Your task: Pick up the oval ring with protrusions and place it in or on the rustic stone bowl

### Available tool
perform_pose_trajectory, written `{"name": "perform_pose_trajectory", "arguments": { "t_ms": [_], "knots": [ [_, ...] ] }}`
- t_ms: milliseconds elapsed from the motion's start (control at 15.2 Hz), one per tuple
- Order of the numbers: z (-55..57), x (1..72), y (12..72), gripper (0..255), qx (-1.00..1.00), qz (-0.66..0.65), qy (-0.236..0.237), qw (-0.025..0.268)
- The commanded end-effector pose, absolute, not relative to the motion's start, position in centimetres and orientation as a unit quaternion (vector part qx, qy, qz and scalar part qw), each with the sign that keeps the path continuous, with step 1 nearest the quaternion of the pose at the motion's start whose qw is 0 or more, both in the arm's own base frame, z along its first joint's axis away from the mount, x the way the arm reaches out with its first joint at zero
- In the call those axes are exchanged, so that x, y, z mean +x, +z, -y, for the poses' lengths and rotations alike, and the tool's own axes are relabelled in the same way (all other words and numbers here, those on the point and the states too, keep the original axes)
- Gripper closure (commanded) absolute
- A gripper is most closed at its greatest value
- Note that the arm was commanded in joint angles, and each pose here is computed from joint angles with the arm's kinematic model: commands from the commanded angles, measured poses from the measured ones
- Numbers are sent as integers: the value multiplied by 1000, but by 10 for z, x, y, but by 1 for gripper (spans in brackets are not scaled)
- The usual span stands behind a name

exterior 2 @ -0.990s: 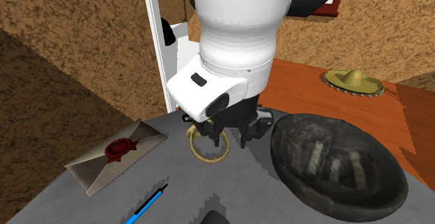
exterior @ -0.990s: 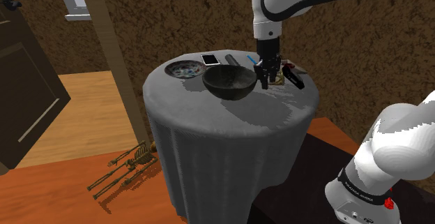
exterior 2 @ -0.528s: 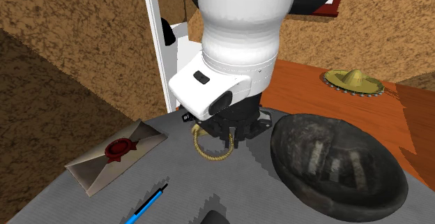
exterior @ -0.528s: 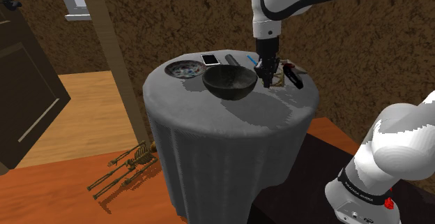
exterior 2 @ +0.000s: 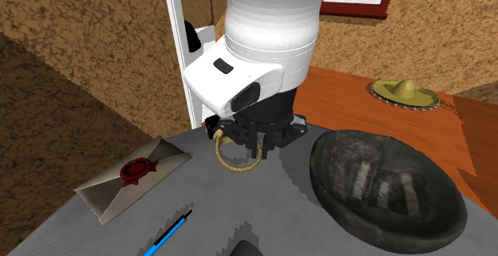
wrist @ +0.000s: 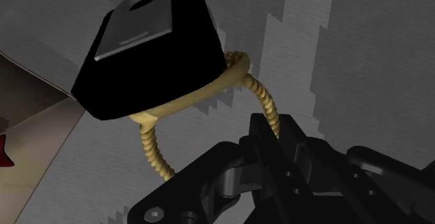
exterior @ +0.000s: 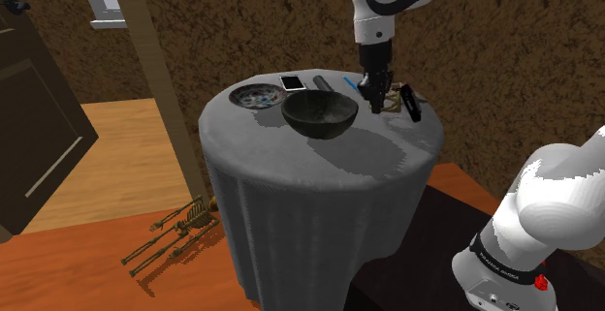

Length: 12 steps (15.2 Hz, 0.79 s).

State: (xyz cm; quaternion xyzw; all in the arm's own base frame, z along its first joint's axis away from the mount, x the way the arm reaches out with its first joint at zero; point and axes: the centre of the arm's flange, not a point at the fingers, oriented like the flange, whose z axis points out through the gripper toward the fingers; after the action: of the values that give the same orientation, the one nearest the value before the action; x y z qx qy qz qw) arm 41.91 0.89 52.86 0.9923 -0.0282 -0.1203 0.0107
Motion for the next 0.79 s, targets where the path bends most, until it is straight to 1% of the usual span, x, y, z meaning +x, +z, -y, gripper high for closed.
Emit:
{"name": "perform_pose_trajectory", "arguments": {
  "t_ms": [0, 726],
  "knots": [
    [-8, 419, 540, 255, 992, 28, -121, 11],
    [-8, 419, 598, 255, 992, 28, -121, 11]
  ]
}}
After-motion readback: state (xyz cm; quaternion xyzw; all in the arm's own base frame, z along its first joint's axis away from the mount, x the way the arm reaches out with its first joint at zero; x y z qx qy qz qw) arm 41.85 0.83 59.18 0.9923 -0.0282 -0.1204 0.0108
